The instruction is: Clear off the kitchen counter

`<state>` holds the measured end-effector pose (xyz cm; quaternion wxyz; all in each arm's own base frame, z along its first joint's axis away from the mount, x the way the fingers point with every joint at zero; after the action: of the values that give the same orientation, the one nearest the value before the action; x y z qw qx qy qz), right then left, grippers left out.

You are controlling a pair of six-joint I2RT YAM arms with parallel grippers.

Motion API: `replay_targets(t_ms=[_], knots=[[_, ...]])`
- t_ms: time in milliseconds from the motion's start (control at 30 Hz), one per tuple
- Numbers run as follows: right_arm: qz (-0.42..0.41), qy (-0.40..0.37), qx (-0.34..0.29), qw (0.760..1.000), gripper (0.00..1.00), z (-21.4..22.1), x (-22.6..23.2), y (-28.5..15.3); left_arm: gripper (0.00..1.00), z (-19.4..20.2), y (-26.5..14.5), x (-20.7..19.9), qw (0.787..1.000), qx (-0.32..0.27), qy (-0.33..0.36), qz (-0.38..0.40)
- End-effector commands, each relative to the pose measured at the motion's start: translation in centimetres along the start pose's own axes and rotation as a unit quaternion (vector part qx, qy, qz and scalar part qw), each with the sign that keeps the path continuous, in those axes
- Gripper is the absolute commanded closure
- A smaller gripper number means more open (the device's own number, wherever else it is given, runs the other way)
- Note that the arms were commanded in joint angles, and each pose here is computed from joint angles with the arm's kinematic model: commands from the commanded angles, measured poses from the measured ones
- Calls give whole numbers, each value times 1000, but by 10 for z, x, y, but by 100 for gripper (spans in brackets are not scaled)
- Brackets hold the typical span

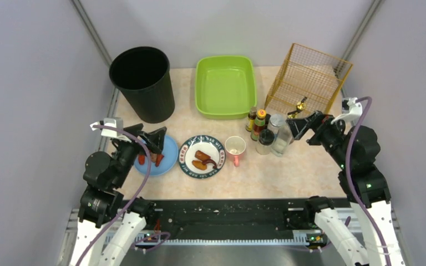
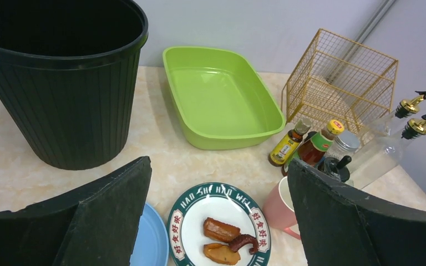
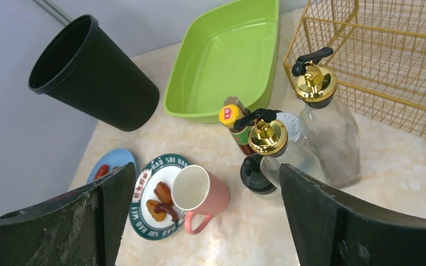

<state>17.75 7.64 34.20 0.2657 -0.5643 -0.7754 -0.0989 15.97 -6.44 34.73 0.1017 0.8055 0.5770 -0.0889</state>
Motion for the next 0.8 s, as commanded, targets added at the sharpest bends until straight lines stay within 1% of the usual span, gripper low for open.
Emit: replay_targets(t_ms=[0,100,233,300,367,533,667,767], knots=[[-6,-60,-10,998,1,2,-5,-3,3,0,3,2,1000,-9,5,-3],[1,-86,4,996,1,8,-12,1,3,1,3,1,1000,-6,5,1],[62,-107,28,992,1,17,-34,11,4,2,3,1,1000,-3,5,1],[77,-113,39,990,1,24,-43,18,4,3,2,1,1000,-4,4,-1],[80,-112,39,990,1,26,-45,21,4,3,2,1,1000,-3,3,0],[113,-114,31,986,6,22,-54,25,4,2,2,-2,1000,-2,0,10],[119,-106,34,987,8,32,-57,36,4,3,1,-3,1000,-2,-1,14],[132,-119,29,984,10,37,-56,44,4,3,1,-3,1000,-1,-1,14]])
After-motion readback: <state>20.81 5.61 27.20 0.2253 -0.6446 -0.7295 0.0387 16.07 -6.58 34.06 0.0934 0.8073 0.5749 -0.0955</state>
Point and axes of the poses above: each gripper's point midway between its finger pads, its own y axis out along the fingers, its own x axis along the line the jaws close on, z = x × y, the point moved 5 cm from there along -y, back along the fingers, and after that the axes turned 2 degrees about y, right-handed, at the moved point
